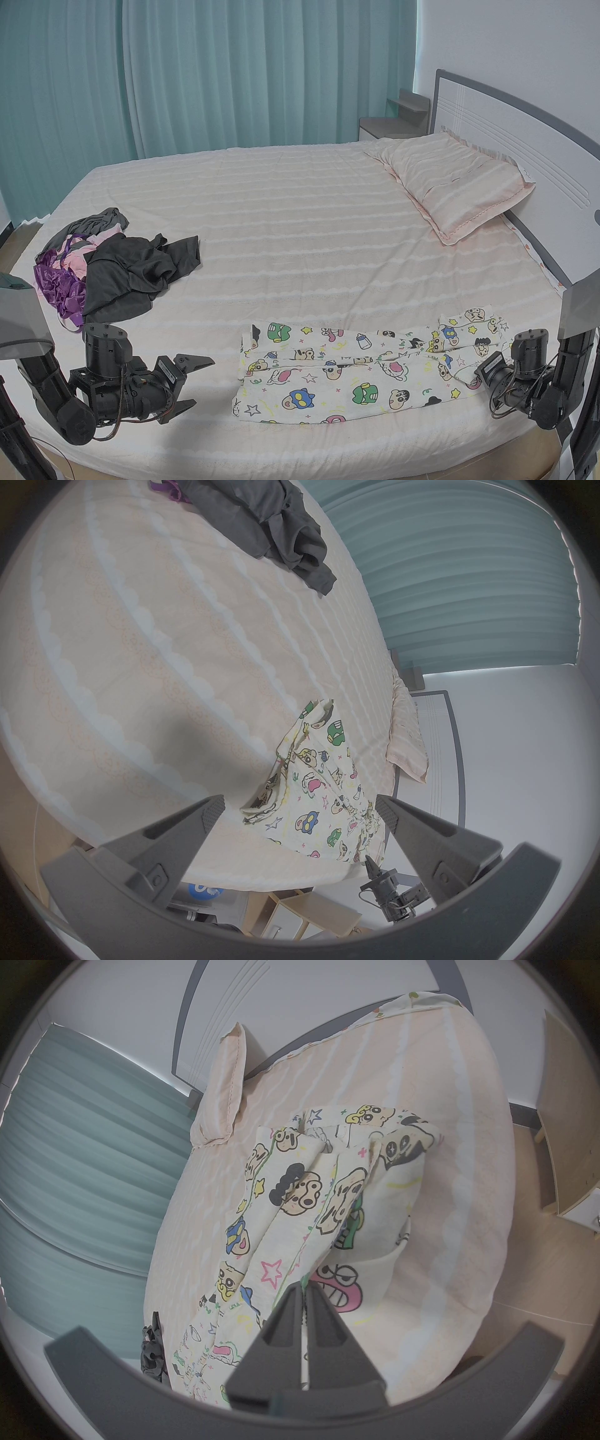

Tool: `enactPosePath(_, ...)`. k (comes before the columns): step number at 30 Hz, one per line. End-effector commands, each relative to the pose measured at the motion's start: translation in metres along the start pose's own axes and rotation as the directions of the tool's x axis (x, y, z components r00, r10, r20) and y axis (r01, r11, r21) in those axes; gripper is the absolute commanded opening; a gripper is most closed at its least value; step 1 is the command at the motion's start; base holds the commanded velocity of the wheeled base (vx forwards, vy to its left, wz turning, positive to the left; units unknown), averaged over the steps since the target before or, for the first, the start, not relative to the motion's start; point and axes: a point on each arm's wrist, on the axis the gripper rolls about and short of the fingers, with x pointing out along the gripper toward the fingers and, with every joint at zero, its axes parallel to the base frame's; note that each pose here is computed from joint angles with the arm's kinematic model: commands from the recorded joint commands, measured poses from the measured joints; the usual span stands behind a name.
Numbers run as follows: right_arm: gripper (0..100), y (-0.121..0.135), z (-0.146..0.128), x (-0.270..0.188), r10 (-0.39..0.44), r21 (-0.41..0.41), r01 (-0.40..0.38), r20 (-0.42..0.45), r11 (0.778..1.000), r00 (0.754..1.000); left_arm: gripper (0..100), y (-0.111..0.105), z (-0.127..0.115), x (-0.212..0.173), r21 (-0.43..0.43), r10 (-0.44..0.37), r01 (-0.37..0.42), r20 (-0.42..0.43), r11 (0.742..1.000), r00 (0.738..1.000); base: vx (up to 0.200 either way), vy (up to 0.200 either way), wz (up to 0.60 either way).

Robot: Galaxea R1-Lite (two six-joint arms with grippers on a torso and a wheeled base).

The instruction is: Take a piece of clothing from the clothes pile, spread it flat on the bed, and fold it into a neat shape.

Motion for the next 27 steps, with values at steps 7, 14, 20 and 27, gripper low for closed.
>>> enactPosePath(7, 0, -0.001, -0.007, -0.014, 0.005, -0.034, -0.005, 0.013, 0.999, 1.0, 100, 0.0, 0.0, 0.0, -0.001, 0.002, -0.002, 0.0, 1.0, 1.0, 0.0, 0.0, 0.0)
enactPosePath(14, 0, 0.001, -0.018, -0.023, -0.03, -0.1, 0.03, 0.004, 0.995, 1.0, 100, 0.0, 0.0, 0.0, -0.001, 0.002, -0.002, 0.0, 1.0, 1.0, 0.0, 0.0, 0.0)
enactPosePath(20, 0, 0.0, -0.018, -0.029, -0.06, -0.113, 0.06, 0.0, 0.992, 0.998, 100, 0.0, 0.0, 0.0, -0.001, 0.002, -0.002, 0.0, 1.0, 1.0, 0.0, 0.0, 0.0)
enactPosePath(27, 100, -0.006, -0.021, -0.025, -0.105, -0.121, 0.102, -0.019, 0.987, 0.994, 100, 0.001, 0.0, 0.0, -0.002, 0.005, -0.005, 0.001, 1.0, 1.0, 0.0, 0.0, 0.0)
